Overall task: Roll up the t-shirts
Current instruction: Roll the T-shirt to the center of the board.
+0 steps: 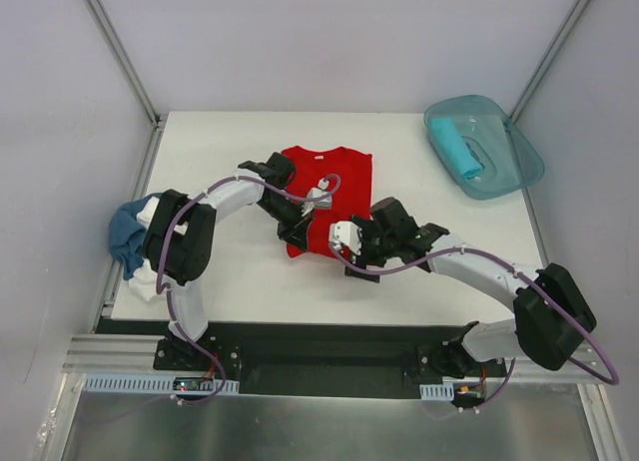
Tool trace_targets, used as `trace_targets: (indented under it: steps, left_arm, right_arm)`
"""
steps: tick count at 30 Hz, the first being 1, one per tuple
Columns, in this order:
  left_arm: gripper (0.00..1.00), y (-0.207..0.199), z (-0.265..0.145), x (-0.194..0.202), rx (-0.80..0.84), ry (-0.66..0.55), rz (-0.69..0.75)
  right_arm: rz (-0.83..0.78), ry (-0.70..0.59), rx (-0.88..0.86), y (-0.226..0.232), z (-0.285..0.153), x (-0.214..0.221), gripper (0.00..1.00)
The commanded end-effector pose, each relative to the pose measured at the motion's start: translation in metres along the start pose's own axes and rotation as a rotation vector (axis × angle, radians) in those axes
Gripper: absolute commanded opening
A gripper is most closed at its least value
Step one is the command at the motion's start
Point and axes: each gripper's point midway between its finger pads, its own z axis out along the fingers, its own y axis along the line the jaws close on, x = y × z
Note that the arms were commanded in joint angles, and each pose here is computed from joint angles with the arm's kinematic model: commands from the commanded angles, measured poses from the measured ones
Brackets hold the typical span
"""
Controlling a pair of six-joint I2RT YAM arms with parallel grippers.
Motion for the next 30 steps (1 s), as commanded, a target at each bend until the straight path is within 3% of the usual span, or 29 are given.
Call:
trace_targets:
  steps: [1, 15, 18, 19, 22, 25, 30]
  left_arm:
    - [0.0, -0.011, -0.003, -0.014, 0.066, -0.051, -0.04]
    - [0.0, -0.005, -0.01, -0.018, 0.099, -0.096, -0.108]
    - [0.0, -0.006, -0.01, -0.016, 0.107, -0.09, -0.12]
    - [0.0, -0.006, -0.011, -0.017, 0.108, -0.089, -0.117]
    - [0.01, -0.011, -0.014, -0.009, 0.13, -0.063, -0.13]
    - [0.01, -0.016, -0.017, -0.001, 0.158, -0.027, -0.149]
    - [0.03, -0.018, -0.018, 0.009, 0.218, 0.02, -0.202]
  right_arm:
    - [-0.071, -0.071, 0.1, -0.033, 0.0, -0.035, 0.96]
    - [-0.089, 0.029, 0.065, -0.037, 0.034, -0.016, 0.97]
    - [-0.069, 0.089, 0.098, -0.048, 0.041, -0.008, 0.79]
    - [-0.062, 0.103, 0.106, -0.05, 0.041, -0.006, 0.62]
    - [-0.02, 0.119, 0.015, -0.036, 0.034, 0.002, 0.33]
    - [0.031, 0.108, -0.125, -0.015, 0.02, 0.004, 0.2]
    - [0.083, 0.126, -0.334, 0.013, 0.006, 0.017, 0.12]
